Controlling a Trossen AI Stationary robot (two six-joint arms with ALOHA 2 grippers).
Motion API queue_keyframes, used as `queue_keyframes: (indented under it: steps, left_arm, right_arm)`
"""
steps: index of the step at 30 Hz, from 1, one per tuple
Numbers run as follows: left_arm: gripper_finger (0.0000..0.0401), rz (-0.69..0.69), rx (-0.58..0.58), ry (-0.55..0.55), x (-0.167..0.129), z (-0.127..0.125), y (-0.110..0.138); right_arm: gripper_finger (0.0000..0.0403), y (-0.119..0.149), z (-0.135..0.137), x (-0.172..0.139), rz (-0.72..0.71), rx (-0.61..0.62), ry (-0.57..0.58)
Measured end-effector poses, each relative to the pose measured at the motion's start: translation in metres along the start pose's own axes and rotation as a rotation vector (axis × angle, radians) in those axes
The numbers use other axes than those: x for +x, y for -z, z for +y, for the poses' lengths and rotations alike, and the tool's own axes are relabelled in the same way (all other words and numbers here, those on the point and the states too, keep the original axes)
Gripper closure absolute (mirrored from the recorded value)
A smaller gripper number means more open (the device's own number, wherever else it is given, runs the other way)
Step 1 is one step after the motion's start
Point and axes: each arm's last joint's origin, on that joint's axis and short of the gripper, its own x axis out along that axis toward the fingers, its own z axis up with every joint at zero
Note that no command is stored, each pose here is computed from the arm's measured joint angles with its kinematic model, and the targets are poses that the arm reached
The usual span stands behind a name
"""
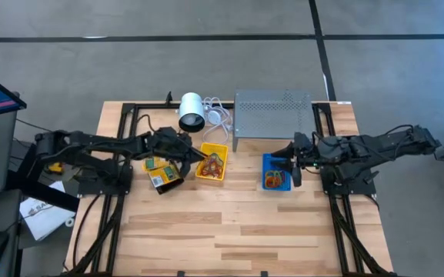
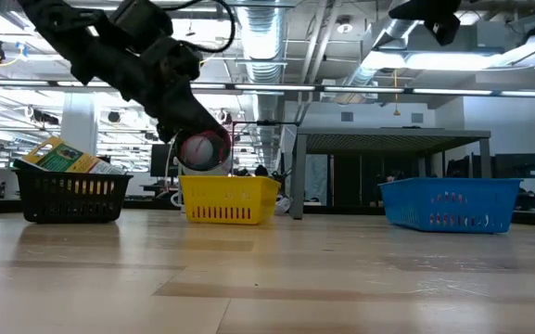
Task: Pick & Place Office Desk Supplies
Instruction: Put the red rubber band into the yellow basket
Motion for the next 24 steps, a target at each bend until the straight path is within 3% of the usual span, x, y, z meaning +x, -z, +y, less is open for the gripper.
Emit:
queue_keyframes:
  steps: [13, 24]
  left_arm:
    - [0.0401, 0.083, -0.007, 0.012, 0.032, 0.003, -0.015]
    - [0.0401, 0.201, 0.038, -0.066, 0.027, 0.005, -0.029]
  right_arm:
    - [0.0260, 0.000, -0.005, 0.002, 0.014, -0.047, 0.032]
    - [0.0260, 0.002, -0.006, 0.001, 0.035, -0.055, 0.041]
